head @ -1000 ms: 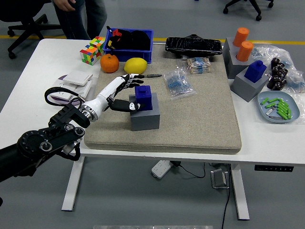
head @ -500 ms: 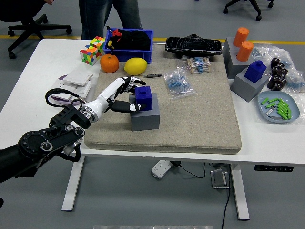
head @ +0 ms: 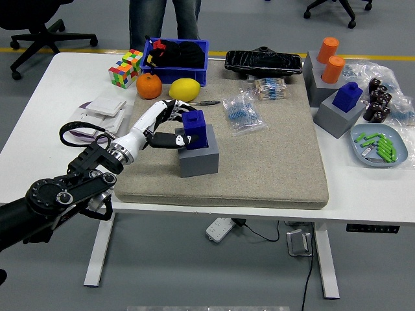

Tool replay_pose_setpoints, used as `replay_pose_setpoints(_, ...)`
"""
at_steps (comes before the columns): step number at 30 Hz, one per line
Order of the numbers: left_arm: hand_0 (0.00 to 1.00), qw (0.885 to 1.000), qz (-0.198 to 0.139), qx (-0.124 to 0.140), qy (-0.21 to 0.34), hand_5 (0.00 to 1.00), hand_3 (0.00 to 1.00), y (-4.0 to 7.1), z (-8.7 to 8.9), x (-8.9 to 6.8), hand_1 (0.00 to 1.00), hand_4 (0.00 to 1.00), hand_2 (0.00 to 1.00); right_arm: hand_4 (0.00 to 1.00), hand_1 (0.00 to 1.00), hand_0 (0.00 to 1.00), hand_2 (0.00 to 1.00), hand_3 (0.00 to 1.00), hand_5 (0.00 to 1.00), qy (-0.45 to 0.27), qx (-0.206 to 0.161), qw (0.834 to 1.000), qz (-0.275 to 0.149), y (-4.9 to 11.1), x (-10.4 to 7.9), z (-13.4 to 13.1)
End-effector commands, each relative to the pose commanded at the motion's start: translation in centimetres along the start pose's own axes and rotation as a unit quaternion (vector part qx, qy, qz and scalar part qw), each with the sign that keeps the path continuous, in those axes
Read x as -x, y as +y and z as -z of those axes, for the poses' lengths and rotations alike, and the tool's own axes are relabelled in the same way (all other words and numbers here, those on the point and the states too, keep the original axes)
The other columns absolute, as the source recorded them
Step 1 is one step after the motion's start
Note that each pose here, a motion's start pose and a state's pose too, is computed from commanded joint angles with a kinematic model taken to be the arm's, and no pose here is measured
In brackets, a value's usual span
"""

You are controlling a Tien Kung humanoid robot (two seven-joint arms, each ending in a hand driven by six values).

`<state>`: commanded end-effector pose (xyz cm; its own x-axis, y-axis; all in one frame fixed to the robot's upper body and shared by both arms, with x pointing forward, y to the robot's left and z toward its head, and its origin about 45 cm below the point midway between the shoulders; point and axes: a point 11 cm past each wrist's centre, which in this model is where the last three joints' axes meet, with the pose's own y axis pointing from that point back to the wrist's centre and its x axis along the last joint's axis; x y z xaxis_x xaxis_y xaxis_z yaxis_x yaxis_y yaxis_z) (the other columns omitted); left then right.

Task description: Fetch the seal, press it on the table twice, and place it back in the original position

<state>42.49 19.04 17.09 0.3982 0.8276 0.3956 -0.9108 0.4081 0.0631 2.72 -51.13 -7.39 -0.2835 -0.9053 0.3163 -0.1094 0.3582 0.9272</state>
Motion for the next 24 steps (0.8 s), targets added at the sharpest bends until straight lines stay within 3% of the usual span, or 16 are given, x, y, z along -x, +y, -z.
replay_pose_setpoints(9,0.643,1.000,-0.011,0.023,0.001,0.002,0.584,0.0,-1.5,-1.6,0.514,0.680,0.470,0.721,0.684,0.730,0.654,0.616,0.524,-0.005,0.000,1.000,0.001,0.0,0.1,-0.1)
replay_pose_setpoints(13,0.643,0.999,-0.029,0.028,-0.008,0.002,0.584,0.2,-1.9,-3.7,0.513,0.681,0.471,0.721,0.684,0.730,0.654,0.616,0.524,-0.005,0.000,1.000,0.001,0.0,0.2,-0.2)
replay_pose_setpoints(20,0.640,0.997,-0.071,-0.011,-0.027,0.002,0.584,1.3,0.6,-7.5,0.515,0.686,0.471,0.721,0.683,0.730,0.655,0.616,0.524,-0.007,0.001,1.000,0.001,0.0,0.2,-0.3)
replay_pose_setpoints(24,0.640,0.995,-0.085,-0.040,-0.033,0.002,0.584,2.0,2.6,-8.5,0.515,0.686,0.471,0.721,0.683,0.730,0.655,0.616,0.524,-0.007,0.001,1.000,0.003,0.0,0.3,-0.3)
